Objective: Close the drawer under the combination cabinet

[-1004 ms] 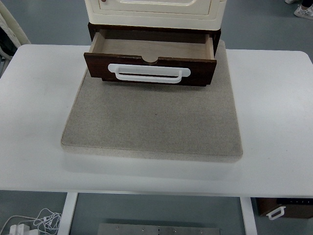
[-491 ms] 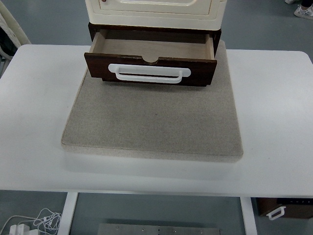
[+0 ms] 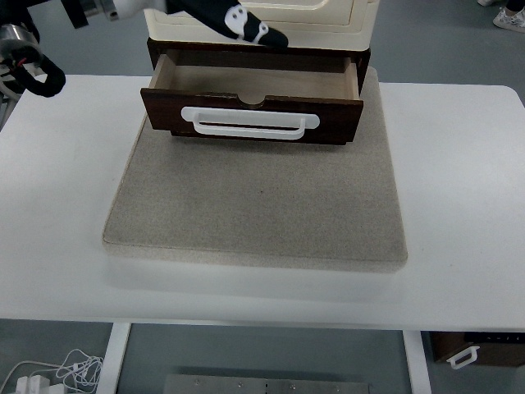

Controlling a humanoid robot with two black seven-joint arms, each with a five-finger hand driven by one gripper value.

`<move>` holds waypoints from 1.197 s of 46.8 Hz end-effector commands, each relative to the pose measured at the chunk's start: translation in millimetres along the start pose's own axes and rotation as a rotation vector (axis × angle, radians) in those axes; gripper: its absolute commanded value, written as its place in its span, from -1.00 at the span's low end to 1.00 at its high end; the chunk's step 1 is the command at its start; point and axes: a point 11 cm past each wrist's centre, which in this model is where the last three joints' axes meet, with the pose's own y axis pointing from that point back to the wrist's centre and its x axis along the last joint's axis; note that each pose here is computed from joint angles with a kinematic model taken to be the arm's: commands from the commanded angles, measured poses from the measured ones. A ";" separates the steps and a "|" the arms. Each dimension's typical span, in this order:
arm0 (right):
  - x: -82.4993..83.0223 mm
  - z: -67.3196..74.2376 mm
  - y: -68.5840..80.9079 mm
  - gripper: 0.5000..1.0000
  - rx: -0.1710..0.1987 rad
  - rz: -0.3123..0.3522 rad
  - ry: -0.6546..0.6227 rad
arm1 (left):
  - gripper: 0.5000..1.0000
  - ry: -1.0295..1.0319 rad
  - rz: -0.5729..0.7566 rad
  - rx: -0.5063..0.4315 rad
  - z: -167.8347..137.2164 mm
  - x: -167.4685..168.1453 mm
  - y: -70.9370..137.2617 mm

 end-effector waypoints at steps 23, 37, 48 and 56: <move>0.0 0.0 0.0 0.81 -0.001 0.000 0.000 | 0.98 -0.103 -0.367 0.406 -84.7 -91.8 -17.5; 0.0 -0.2 0.0 0.81 0.001 0.000 0.000 | 0.99 -0.130 -0.399 0.594 -104.8 -87.1 -6.6; 0.0 -0.2 0.0 0.81 0.001 0.000 0.000 | 0.99 -0.125 -0.330 0.690 -118.6 -62.3 -1.8; 0.0 0.0 0.0 0.81 -0.001 0.000 0.000 | 0.99 -0.130 -0.313 0.707 -118.9 -55.0 -1.3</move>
